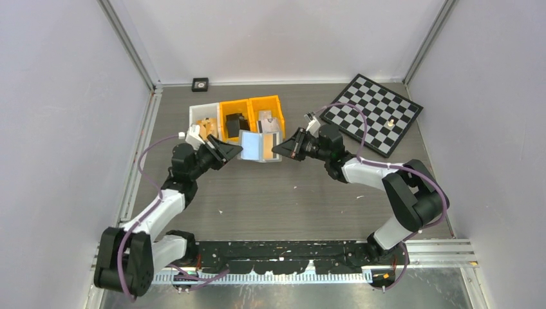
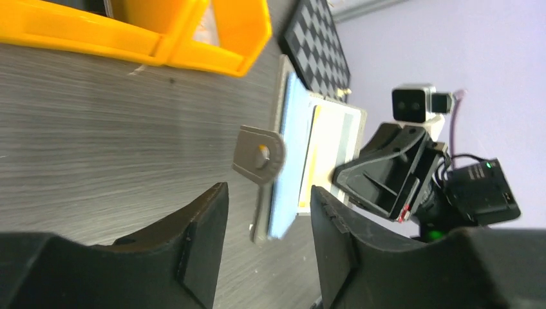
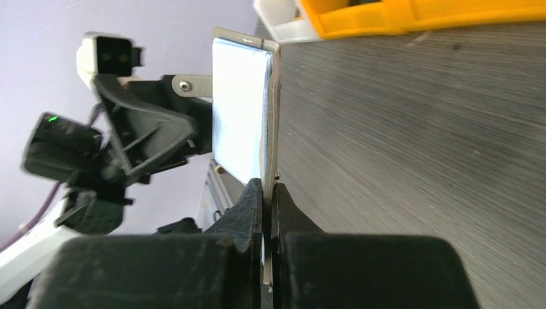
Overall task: Take the credit cards out of the card holder
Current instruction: Remove the credit card from the card holder.
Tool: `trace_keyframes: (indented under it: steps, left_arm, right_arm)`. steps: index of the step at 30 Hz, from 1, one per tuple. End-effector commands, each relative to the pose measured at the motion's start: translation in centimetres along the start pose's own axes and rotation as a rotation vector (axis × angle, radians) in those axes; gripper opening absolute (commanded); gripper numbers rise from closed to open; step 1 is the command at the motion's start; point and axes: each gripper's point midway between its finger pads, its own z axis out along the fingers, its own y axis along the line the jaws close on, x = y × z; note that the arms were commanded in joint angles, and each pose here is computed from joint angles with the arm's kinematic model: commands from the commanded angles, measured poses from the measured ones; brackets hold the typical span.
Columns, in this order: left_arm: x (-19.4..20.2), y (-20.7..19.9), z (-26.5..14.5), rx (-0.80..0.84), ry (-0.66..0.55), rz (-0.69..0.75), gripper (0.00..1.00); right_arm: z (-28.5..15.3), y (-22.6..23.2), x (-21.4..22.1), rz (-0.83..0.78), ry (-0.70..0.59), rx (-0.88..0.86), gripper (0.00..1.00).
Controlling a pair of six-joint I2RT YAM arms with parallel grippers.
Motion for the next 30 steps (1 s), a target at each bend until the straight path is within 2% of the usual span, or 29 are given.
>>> trace_keyframes:
  steps: [1, 3, 5, 9, 12, 19, 24, 30]
  left_arm:
    - [-2.4, 0.9, -1.9, -0.151, -0.115, 0.126, 0.53]
    - [-2.7, -0.6, -2.6, -0.104, -0.136, 0.181, 0.5]
    - [-2.2, -2.9, -2.8, -0.009, -0.125, 0.255, 0.4]
    - [0.6, -6.7, -1.6, 0.165, -0.022, 0.332, 0.27]
    - [2.2, -7.2, -0.2, 0.214, 0.072, 0.312, 0.22]
    - [4.1, -6.2, 2.2, 0.237, 0.203, 0.192, 0.21]
    - [4.6, -5.9, 2.6, 0.247, 0.233, 0.164, 0.22]
    - [4.5, -5.7, 2.6, 0.236, 0.237, 0.148, 0.29]
  right_arm:
    - [-0.6, -0.1, -1.9, -0.086, -0.064, 0.1, 0.01]
    - [-0.7, -0.6, -2.0, -0.095, -0.063, 0.131, 0.01]
    - [-0.5, -0.4, -1.8, -0.1, -0.054, 0.128, 0.01]
    - [0.1, 0.7, -0.7, -0.123, -0.015, 0.091, 0.0]
    - [0.4, 1.8, -0.2, -0.123, 0.002, 0.038, 0.01]
    - [0.1, 3.9, 0.0, -0.107, 0.0, -0.065, 0.01]
    - [-0.3, 5.5, 0.4, -0.076, 0.015, -0.159, 0.01]
    - [-1.1, 8.0, 0.5, -0.078, 0.022, -0.267, 0.0]
